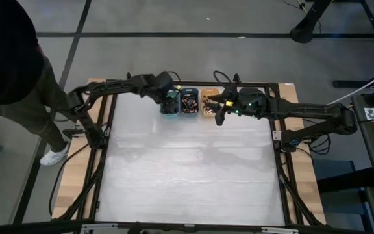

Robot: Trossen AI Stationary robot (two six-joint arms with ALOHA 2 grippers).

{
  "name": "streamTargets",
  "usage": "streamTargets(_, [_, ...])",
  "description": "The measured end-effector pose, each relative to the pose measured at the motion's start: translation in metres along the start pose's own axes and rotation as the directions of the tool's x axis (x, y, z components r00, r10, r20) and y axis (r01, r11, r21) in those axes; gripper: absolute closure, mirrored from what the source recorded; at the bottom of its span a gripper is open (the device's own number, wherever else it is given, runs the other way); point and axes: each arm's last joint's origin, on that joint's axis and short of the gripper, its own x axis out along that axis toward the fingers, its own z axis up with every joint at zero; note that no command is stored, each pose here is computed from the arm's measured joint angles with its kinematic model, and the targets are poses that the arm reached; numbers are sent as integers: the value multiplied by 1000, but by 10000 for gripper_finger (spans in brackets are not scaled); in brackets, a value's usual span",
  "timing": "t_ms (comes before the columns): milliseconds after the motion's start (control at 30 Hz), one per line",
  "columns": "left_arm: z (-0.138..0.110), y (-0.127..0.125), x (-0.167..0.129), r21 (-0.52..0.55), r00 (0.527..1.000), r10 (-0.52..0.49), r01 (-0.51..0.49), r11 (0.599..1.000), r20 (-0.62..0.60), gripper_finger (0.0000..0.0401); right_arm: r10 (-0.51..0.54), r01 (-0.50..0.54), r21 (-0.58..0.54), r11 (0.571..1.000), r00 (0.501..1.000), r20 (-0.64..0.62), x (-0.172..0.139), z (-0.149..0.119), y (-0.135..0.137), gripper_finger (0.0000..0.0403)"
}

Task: Sort batteries
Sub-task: Put the brown battery into the green bin

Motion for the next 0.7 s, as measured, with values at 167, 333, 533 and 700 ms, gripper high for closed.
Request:
streamTargets(167, [2,6,10,19,1000,5,-4,1000,-19,207,-4,4,27,1000,1000,-17,0,-2,0,243])
streamTargets(333, [2,5,10,73,1000,-5,6,997,-23,194,-15,17,28,999,999,-42,0,-4,-1,243])
streamTargets(533, [1,5,10,62,998,-38,41,997,-42,135,-31,32,28,999,999,-39,0,-4,-2,243])
streamTargets(700, [2,5,8,80,998,-40,44,996,-54,103,-39,40,24,999,999,-37,0,-4,-2,243])
